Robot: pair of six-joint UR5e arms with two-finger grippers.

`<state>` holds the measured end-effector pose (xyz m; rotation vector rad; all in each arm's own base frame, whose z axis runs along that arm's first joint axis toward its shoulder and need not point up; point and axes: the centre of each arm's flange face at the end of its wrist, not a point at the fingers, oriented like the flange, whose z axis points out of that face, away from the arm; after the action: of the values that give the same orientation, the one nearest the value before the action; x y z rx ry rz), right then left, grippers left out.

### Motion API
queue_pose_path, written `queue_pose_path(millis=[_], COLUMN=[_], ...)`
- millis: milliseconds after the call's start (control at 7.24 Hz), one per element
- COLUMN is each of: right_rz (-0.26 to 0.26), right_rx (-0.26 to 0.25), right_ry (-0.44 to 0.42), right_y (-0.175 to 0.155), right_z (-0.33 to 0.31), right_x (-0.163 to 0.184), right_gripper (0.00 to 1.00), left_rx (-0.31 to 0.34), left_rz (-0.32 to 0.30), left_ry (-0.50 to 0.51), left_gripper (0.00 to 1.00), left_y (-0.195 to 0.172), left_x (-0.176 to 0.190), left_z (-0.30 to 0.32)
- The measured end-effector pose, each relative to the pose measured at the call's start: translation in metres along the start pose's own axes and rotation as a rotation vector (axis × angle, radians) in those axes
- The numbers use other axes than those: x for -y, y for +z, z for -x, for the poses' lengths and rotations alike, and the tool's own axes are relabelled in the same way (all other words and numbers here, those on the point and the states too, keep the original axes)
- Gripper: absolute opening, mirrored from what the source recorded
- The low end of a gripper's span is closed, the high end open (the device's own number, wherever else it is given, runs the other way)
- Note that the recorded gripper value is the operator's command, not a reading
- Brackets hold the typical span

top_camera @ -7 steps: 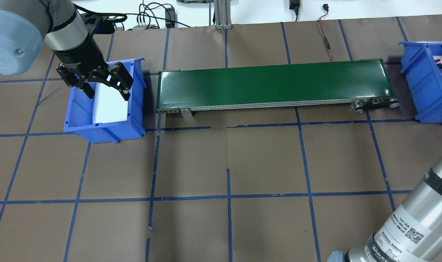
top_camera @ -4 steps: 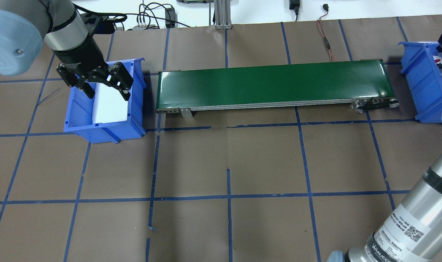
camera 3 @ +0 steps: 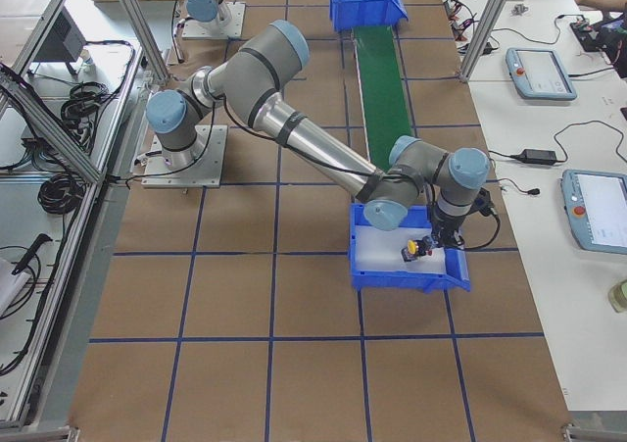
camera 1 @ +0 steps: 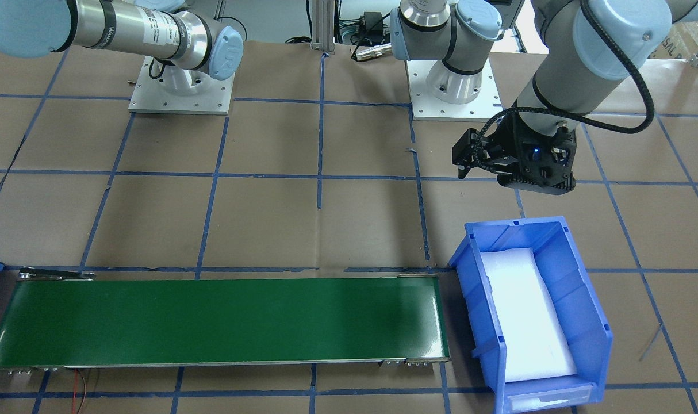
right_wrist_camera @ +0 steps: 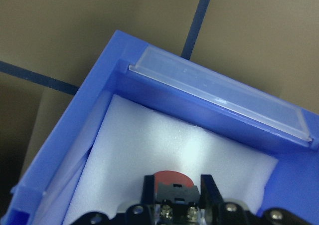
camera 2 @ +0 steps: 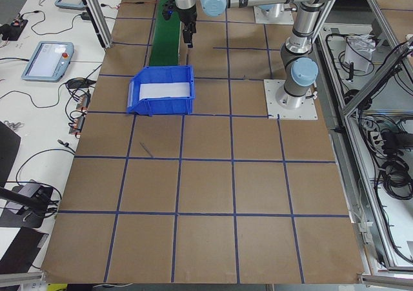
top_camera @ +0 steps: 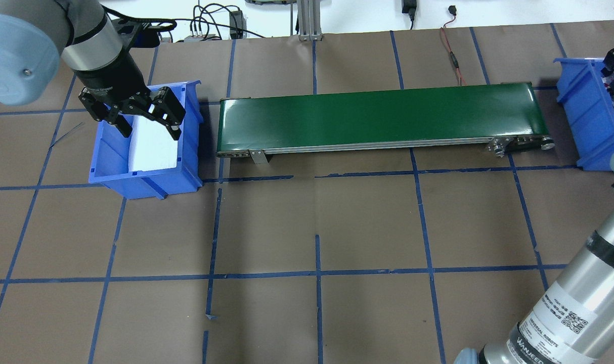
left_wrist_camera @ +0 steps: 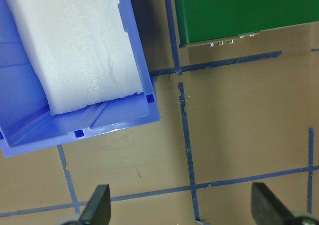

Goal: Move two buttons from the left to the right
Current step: 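Lower the yellow button into the bin beside the red button and release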

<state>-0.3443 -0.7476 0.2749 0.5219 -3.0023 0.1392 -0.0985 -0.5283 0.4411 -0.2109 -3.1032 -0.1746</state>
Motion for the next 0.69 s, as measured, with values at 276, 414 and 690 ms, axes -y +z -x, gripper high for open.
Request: queue_pose_path(millis=[276, 414, 690], right_rz=[-0.006, -0.016, -0.024], right_rx=[0.008, 0.017, 0.024], right_ry=[0.003, 0.004, 0.004], right_y=[0.0014, 0.0021, 0.0019], right_z=[0.0011, 0.0022, 0.0030], right_x=[0.0004, 0.0012, 0.0018], right_gripper=[0.78, 0.79, 0.79], left_rx=[-0.001, -0.001, -0.001], left_rz=[0.001, 0.002, 0.002], left_ry=[0.000, 0.000, 0.001], left_gripper=[1.00, 1.00, 1.00], left_y=[0.0005, 0.0008, 0.0007], left_x=[0.0001, 0.0001, -0.0002], left_z=[0.0002, 0.0001, 0.0002])
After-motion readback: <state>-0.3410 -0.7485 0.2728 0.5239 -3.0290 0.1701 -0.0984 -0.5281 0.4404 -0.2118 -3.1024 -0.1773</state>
